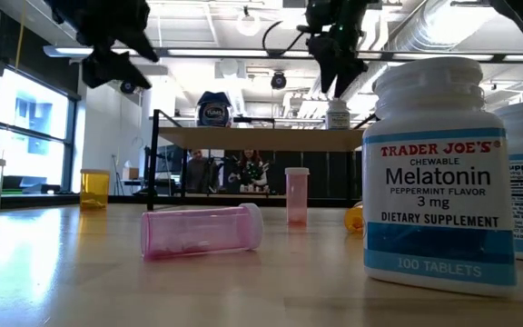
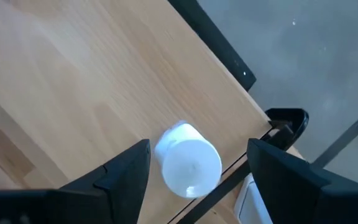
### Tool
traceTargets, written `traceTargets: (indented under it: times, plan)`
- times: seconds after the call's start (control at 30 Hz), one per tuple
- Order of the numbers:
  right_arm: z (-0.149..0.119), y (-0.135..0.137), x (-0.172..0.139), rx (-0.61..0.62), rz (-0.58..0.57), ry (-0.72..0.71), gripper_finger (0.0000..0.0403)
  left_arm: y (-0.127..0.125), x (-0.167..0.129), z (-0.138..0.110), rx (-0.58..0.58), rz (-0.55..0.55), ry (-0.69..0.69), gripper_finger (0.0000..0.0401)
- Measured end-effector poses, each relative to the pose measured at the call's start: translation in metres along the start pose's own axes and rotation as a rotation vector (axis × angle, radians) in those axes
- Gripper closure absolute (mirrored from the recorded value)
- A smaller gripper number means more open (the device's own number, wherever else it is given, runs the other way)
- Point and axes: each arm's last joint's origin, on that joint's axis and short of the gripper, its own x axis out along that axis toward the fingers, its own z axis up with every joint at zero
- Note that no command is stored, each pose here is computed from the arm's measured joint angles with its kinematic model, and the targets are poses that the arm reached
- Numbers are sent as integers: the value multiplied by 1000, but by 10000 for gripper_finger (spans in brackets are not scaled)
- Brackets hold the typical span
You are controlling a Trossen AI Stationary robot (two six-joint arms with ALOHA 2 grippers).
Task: Pick and place medicine bottles onto shelf by color
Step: Put the yellow pill bottle on the shelf
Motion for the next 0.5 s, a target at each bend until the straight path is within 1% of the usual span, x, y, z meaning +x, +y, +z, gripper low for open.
traceTargets:
  times: [0.27, 0.5]
  plan:
    - [-7, -1, -23, 37, 2, -56, 144, 0, -3, -21, -39, 55, 177, 177]
    - [-15, -2, -45, 117, 9, -118, 144, -3, -9, -40, -77, 102, 305, 178]
